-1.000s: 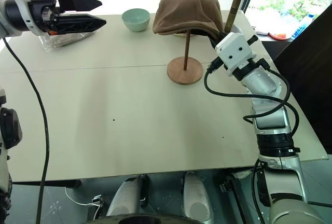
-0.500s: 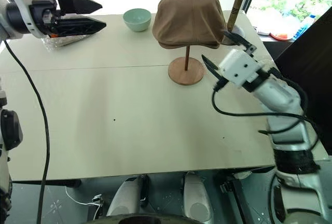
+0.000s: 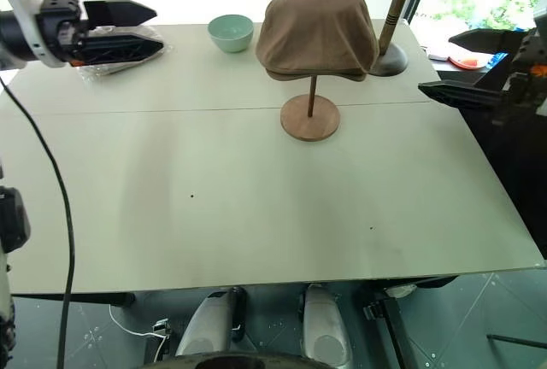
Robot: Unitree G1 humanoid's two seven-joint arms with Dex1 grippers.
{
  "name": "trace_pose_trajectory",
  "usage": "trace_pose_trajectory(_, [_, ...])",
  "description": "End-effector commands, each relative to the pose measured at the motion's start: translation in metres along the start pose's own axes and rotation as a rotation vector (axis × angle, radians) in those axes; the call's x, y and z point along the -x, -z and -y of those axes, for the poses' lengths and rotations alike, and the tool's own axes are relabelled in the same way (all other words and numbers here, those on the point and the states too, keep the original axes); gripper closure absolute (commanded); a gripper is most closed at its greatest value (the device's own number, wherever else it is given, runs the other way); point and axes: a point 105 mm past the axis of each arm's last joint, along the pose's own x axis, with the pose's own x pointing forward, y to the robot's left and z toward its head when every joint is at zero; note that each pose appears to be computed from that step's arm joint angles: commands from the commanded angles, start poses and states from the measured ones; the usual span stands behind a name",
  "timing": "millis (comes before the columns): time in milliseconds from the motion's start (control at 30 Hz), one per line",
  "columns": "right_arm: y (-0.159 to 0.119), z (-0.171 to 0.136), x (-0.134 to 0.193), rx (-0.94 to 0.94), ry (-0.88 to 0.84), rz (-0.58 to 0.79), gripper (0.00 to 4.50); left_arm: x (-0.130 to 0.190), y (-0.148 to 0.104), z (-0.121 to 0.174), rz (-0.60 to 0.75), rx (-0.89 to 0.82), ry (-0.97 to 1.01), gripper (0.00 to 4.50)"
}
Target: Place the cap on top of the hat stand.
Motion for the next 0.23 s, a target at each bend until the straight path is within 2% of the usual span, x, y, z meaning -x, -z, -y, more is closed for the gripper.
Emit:
trace_pose_trajectory(33, [-0.01, 0.01, 0.006, -0.059, -0.052, 0.01, 0.04, 0.013, -0.019, 0.007, 0.023, -0.082, -0.013, 0.0])
trace_pose_trajectory(233, [-0.022, 0.034, 0.005, -0.104, -0.038, 0.06, 0.04, 0.025, -0.024, 0.009, 0.012, -0.095, -0.059, 0.0])
